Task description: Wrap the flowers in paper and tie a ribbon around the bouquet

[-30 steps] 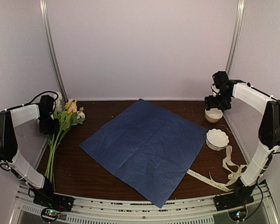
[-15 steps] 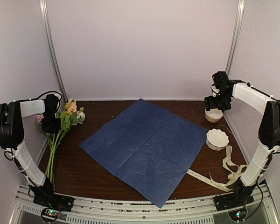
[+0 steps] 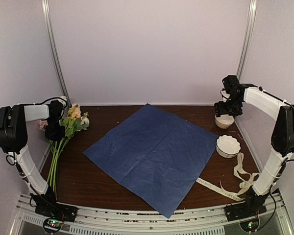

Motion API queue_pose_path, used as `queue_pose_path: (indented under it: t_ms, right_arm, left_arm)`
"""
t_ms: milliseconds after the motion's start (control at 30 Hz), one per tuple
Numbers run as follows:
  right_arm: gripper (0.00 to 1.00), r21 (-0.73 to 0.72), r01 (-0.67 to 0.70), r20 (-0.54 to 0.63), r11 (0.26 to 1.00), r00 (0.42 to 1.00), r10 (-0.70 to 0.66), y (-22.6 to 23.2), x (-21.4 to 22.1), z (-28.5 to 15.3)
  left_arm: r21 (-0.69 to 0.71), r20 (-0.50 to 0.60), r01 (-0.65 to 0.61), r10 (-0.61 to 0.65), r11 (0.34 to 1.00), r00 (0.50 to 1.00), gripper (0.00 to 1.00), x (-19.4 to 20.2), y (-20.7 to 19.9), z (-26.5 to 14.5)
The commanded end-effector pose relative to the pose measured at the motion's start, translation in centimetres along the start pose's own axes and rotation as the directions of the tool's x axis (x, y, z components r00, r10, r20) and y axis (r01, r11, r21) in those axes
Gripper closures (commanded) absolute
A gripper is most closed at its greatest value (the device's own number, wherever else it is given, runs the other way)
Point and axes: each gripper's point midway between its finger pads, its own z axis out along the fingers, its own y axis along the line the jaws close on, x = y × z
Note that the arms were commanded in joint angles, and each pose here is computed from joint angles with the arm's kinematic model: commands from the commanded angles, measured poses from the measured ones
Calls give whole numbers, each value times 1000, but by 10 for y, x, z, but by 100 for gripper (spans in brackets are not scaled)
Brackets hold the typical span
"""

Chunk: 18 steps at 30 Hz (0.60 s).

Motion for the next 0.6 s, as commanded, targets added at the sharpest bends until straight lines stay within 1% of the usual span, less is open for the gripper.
queue_pose_path:
  t_ms: [0,67,167,233,300,367,433,500,567]
  right_arm:
    - [11,-9,16,-6,1000,1000,-16,5,0,-3]
    - [11,-10,16,-1,1000,1000,-17,5,-1,-5]
    - [11,-15,17,11,1000,1000,-17,6,-3,-10]
    - [11,-26,19,20,999,1000,-19,9,-5,-14]
    - [11,-44,28,29,999,999,-27,15,-6,-18]
    - [11,-69,46,43,997,998,-44,23,-8,-23]
    - [11,-106,81,67,991,995,-75,37,-10,-31]
    - [11,-179,138,109,974,987,-120,62,-12,-43]
    - [11,-275,225,176,935,968,-181,96,-15,-63]
  left_arm:
    - [26,38,2,-3,1000,999,99,-13,-1,-9]
    - [29,77,24,-26,999,997,100,-18,4,-23]
    - [44,173,66,-72,997,982,100,-29,15,-57]
    - [88,257,80,-100,993,961,100,-38,19,-82]
    - [143,345,84,-130,986,930,100,-43,23,-112]
    - [191,436,85,-162,978,885,100,-44,29,-145]
    - [246,522,60,-184,967,833,100,-45,31,-177]
    - [306,608,6,-200,952,769,100,-45,29,-211]
    - [362,689,-68,-218,930,692,100,-44,25,-251]
